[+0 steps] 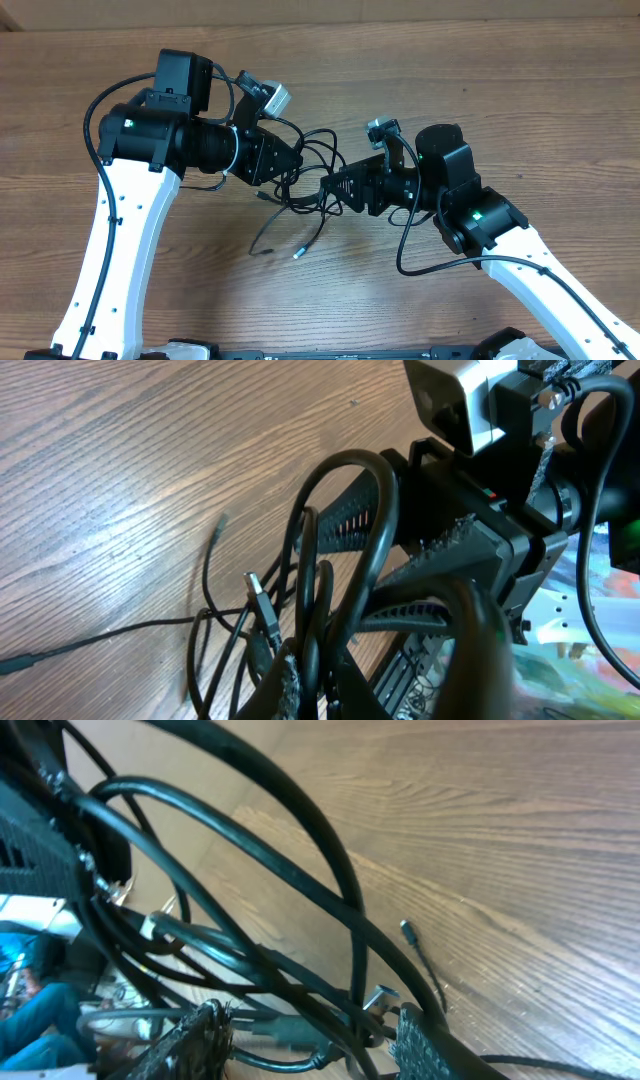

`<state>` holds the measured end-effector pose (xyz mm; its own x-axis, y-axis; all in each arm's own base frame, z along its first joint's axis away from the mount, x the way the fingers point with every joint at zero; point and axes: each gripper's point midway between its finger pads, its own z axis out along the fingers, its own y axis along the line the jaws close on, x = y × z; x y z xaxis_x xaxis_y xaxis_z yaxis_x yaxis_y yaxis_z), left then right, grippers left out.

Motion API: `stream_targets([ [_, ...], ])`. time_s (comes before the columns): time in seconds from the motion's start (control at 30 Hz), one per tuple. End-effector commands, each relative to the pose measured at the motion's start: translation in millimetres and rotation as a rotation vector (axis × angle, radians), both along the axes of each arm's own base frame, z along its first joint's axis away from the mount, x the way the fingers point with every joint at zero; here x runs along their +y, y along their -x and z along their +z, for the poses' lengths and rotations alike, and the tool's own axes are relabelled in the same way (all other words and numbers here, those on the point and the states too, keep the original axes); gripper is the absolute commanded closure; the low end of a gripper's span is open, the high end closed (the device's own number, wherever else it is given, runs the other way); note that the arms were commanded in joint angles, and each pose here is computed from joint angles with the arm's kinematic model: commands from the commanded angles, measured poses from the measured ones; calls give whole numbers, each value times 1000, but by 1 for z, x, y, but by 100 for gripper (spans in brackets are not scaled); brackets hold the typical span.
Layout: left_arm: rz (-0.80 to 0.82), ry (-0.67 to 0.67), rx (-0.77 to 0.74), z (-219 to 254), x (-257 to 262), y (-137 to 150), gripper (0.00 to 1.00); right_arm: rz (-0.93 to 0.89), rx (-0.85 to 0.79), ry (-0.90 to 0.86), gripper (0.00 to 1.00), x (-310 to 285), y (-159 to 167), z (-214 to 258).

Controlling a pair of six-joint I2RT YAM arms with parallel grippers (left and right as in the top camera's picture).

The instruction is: Untangle cables

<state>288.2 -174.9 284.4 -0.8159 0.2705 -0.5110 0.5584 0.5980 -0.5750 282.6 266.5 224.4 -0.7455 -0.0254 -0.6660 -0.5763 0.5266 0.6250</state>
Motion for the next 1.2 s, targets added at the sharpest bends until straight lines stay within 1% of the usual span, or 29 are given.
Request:
stream_targets([
  [0.0, -34, 28, -40, 12, -6, 3, 95, -38, -46, 11, 48, -4, -6, 8],
  [0.07, -35, 28, -39, 12, -6, 3, 95, -40, -50, 8, 52, -4, -7, 9],
  [0.13, -33, 24, -37, 11, -5, 4, 95, -40, -54, 2, 53, -4, -7, 11],
  [0.2, -28, 6, -38, 9, -3, 3, 95, -45, -54, -6, 54, -4, -6, 14],
  [0.33, 10, -90, -20, -5, 9, 2, 95, -55, -93, -32, 54, -10, -1, 33],
  [0.43, 4, -100, -9, -7, 11, 6, 95, -90, -142, -35, 53, -18, -3, 45],
  [0.53, -4, -90, -7, -6, 9, 7, 95, -121, -196, -3, 53, -24, -8, 47],
  [0.67, -39, -3, 11, 4, -2, 14, 95, -139, -203, 11, 53, -26, -12, 45],
  [0.73, -52, 26, 21, 8, -5, 17, 95, -192, -213, 35, 53, -32, -20, 44],
  [0.83, -81, 23, 26, 7, -9, 24, 95, -271, -233, 68, 53, -42, -31, 43],
  [1.03, -148, 19, 39, 6, -25, 39, 94, -274, -247, 60, 53, -42, -33, 46],
  [1.17, -180, 22, 23, 7, -34, 42, 95, -270, -230, 72, 54, -41, -32, 41],
])
